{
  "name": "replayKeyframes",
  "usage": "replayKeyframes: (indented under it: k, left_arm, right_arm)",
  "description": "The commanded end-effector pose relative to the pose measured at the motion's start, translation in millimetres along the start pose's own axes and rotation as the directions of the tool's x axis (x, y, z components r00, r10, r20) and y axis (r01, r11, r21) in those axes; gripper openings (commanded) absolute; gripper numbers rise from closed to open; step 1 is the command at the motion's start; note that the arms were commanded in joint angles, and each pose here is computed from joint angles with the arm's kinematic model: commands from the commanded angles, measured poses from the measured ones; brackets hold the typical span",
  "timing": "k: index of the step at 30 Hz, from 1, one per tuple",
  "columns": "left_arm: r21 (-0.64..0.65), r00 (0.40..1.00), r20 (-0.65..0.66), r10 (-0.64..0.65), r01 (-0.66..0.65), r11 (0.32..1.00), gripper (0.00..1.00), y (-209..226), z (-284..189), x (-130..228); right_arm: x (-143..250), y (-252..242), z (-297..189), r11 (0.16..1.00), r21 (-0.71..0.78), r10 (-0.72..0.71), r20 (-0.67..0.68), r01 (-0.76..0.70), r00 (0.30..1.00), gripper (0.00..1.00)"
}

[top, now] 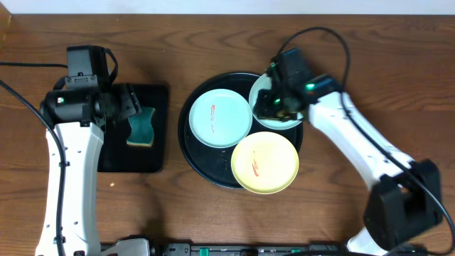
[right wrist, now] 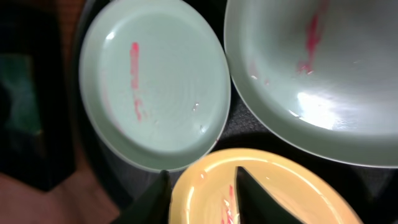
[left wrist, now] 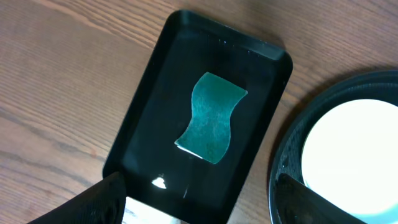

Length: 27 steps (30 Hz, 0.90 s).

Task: Clean dirty plates on tray and stack at the side

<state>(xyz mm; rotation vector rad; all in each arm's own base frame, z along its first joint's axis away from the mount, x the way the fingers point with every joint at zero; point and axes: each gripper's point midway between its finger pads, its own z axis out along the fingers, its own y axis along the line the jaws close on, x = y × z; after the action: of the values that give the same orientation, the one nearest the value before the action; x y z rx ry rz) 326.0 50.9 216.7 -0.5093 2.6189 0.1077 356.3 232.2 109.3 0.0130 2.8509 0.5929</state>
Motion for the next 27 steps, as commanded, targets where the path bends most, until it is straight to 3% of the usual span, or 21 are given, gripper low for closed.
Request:
replayKeyframes:
  k: [1,27]
  left_arm:
    - [-0.023,1.000,-0.014,-0.019,0.019,1.000,0.77,4.0,4.0,1.3]
    - [-0.041,1.000,-0.023,-0.017,0.016,0.999,0.77,6.3,7.8,1.9]
  right_arm:
    - [-4.0,1.8,16.0,0.998,0.051,0.021,0.023,-0.022,1.000,0.29]
    - [15.6,-22.5,97.2,0.977,0.215,0.002,-0.034,0.005,0.999,0.16]
